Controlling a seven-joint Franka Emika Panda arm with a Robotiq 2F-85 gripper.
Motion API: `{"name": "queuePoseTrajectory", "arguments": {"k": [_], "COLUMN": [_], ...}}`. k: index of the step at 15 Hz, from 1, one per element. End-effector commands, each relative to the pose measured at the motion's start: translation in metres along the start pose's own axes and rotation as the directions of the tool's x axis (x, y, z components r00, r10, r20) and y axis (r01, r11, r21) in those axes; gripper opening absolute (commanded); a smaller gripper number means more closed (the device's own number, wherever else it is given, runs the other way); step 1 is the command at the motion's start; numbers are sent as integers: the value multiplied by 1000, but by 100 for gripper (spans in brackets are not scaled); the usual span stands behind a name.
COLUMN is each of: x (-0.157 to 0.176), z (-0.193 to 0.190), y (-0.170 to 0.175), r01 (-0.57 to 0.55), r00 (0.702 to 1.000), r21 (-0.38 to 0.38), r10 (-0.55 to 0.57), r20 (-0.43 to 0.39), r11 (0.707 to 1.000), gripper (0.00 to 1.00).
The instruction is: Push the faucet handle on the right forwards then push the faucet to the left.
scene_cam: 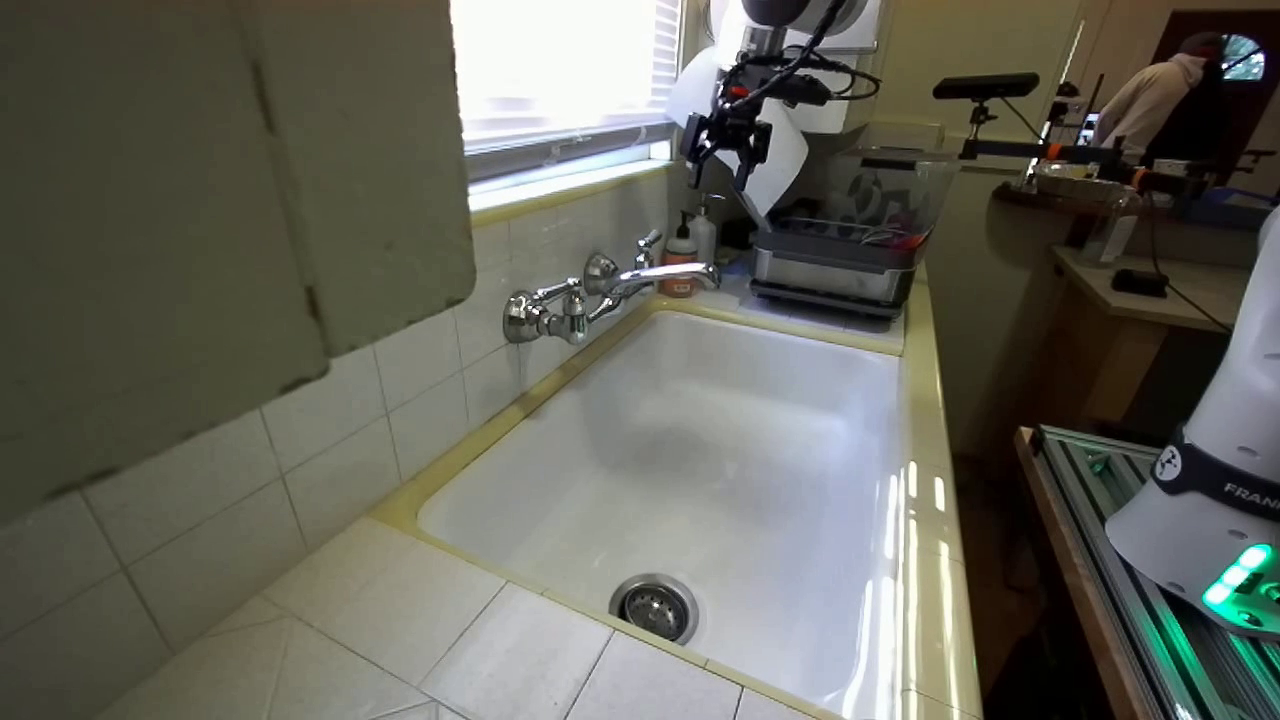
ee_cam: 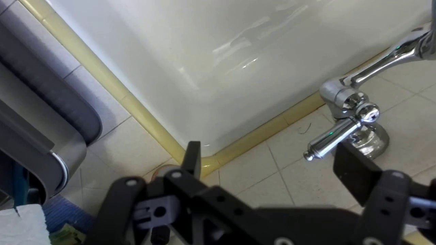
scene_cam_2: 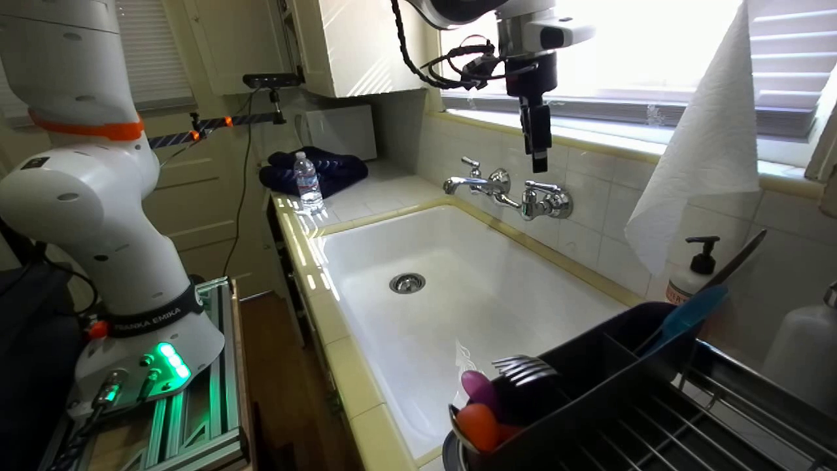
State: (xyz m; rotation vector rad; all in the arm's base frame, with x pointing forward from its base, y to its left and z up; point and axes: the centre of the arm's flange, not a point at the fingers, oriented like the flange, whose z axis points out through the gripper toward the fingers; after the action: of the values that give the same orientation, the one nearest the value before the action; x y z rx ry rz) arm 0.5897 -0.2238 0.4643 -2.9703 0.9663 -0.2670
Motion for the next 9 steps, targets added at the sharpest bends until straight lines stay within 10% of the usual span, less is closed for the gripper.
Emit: {"name": "queuePoseTrajectory", "arguments": {"k": [1, 9], "x": [17, 30], "z": [15, 47], "y": [-6, -18], "r01": [-77, -140], "r00": [997, 990], "r21": [21, 55], "r10": [77, 138], "r20": [7, 28], "r11": [997, 989], "gripper": [100, 100]}}
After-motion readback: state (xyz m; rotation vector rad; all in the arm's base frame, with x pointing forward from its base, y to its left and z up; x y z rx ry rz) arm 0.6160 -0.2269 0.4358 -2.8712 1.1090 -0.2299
